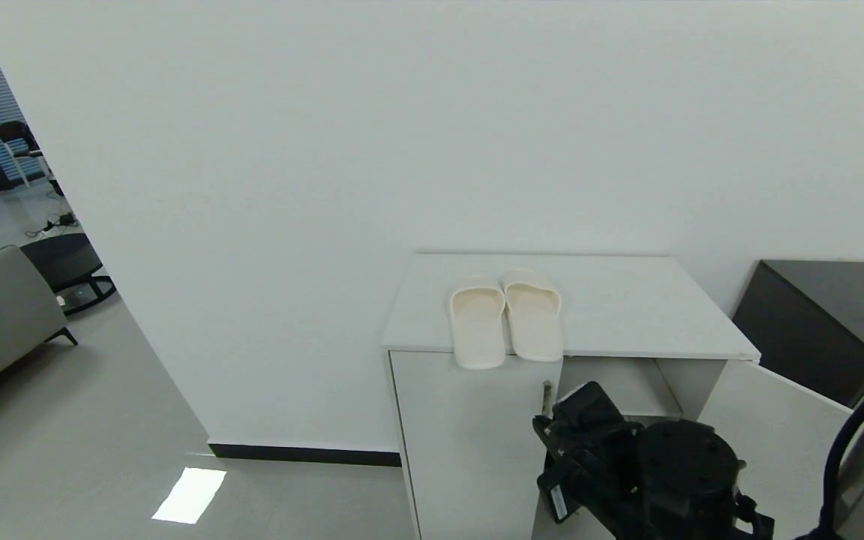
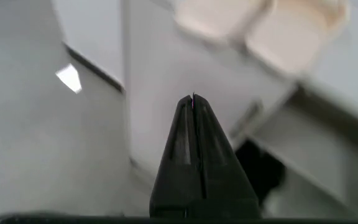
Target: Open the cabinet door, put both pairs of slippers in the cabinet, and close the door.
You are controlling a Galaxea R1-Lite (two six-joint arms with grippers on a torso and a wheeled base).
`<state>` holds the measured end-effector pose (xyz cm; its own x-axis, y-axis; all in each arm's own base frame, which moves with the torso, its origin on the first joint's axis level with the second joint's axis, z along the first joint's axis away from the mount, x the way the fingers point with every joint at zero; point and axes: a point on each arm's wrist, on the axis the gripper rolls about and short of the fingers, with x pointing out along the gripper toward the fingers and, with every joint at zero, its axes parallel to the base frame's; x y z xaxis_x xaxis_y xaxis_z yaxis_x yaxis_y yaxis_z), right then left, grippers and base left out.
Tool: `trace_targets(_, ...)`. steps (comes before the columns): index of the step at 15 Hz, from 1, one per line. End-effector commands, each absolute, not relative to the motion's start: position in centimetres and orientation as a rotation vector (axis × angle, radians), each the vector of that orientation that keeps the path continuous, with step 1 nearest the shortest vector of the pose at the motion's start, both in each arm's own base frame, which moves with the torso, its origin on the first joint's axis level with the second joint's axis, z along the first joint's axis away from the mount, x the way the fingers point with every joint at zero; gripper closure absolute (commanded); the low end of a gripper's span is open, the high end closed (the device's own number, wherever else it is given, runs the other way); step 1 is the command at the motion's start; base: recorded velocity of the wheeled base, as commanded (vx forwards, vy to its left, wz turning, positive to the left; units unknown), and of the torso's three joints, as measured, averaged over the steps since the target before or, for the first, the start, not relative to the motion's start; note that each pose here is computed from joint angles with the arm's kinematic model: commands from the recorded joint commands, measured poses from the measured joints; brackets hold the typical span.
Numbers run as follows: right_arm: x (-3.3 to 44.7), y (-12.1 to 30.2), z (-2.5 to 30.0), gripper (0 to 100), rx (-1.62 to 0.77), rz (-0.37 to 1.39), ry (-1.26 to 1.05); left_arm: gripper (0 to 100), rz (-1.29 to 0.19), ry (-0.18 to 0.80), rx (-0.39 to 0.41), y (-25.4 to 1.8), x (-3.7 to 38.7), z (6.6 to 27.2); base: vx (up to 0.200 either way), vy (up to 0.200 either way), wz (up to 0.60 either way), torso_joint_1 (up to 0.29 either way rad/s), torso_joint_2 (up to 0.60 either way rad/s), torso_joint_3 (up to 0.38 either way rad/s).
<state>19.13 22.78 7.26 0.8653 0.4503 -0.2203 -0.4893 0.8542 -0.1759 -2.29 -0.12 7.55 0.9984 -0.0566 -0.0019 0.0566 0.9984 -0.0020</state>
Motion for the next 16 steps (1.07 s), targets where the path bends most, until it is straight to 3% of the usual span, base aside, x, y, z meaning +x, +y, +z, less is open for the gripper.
trace_targets(1,20.3,24.5,11.2,100,-0.121,0.318,0.191,100,-0.057,0.003,-0.003,-0.1,-2.3,7.6,0.000,0.000,0.00,0.000,0.00,0.000)
trace_targets(3,20.1,26.1,12.5,100,-0.029,0.266,0.234,100,-0.057,0.003,-0.003,-0.1,-2.3,7.6,0.000,0.000,0.00,0.000,0.00,0.000)
trace_targets(4,20.0,26.6,12.9,0,0.006,0.269,0.242,100,-0.057,0.003,-0.002,-0.1,-2.3,7.6,0.000,0.000,0.00,0.000,0.00,0.000)
trace_targets(8,21.0,27.9,13.7,0,0.088,0.298,0.266,100,-0.058,0.003,0.001,-0.1,-2.3,7.6,0.000,0.000,0.00,0.000,0.00,0.000)
trace_targets(16,25.3,26.6,10.5,0,0.054,0.254,0.279,100,-0.060,0.003,0.001,-0.1,-2.3,7.6,0.025,0.000,0.00,0.001,0.00,0.000)
